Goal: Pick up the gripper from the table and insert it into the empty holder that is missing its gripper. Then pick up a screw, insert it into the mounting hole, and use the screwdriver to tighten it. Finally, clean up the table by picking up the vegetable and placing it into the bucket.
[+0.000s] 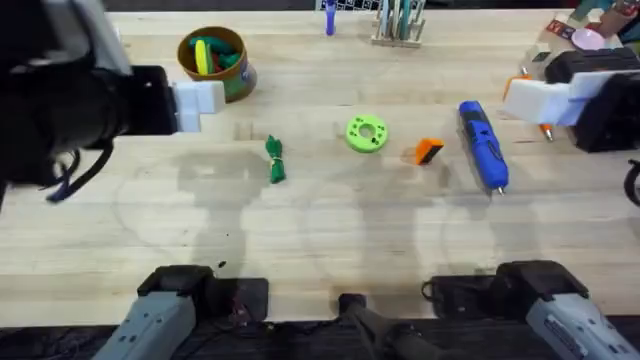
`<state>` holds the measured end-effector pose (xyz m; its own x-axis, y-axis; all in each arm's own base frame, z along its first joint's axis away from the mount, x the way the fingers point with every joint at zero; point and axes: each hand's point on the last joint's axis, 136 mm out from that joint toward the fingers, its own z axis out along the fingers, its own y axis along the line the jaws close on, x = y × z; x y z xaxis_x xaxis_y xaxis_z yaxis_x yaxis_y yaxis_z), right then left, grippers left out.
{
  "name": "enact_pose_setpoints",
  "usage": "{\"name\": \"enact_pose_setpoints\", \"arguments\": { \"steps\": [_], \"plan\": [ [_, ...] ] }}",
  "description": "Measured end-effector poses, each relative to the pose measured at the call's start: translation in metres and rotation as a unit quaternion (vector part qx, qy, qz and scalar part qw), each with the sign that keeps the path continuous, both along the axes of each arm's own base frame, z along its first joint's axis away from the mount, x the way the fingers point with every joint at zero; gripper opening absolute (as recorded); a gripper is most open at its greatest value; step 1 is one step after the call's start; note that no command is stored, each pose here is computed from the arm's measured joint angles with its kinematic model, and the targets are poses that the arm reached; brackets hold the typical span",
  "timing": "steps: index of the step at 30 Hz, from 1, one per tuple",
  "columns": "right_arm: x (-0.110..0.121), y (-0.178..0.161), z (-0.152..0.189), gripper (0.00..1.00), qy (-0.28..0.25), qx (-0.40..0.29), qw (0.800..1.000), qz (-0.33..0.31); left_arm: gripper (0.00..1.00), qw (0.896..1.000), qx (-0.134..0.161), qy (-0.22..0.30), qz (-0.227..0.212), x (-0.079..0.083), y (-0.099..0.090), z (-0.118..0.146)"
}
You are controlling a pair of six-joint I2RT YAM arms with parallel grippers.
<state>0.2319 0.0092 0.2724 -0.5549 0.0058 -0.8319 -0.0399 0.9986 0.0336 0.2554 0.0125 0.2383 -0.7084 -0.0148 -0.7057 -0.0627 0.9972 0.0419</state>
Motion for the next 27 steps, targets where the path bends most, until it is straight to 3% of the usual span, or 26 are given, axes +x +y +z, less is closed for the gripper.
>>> {"name": "enact_pose_setpoints", "arguments": {
  "steps": [6, 11, 20, 27],
  "plan": [
    [-0.001, 0.0, -0.031, 0.98, 0.118, 0.0, 0.993, 0.0, 0.985, 0.995, 0.0, 0.102, 0.0, 0.007, 0.0, -0.04],
    [-0.006, 0.0, -0.06, 0.98, 0.2, 0.0, 0.98, 0.0, 0.985, 0.991, 0.0, 0.132, 0.0, 0.011, 0.0, -0.054],
    [-0.001, 0.0, -0.069, 0.978, 0.221, -0.001, 0.975, 0.0, 0.985, 0.991, -0.009, 0.136, -0.007, 0.011, -0.004, -0.056],
    [-0.001, 0.0, -0.068, 0.98, 0.221, 0.0, 0.975, 0.0, 0.985, 0.984, -0.05, 0.169, -0.02, 0.001, -0.037, -0.065]
  ]
}}
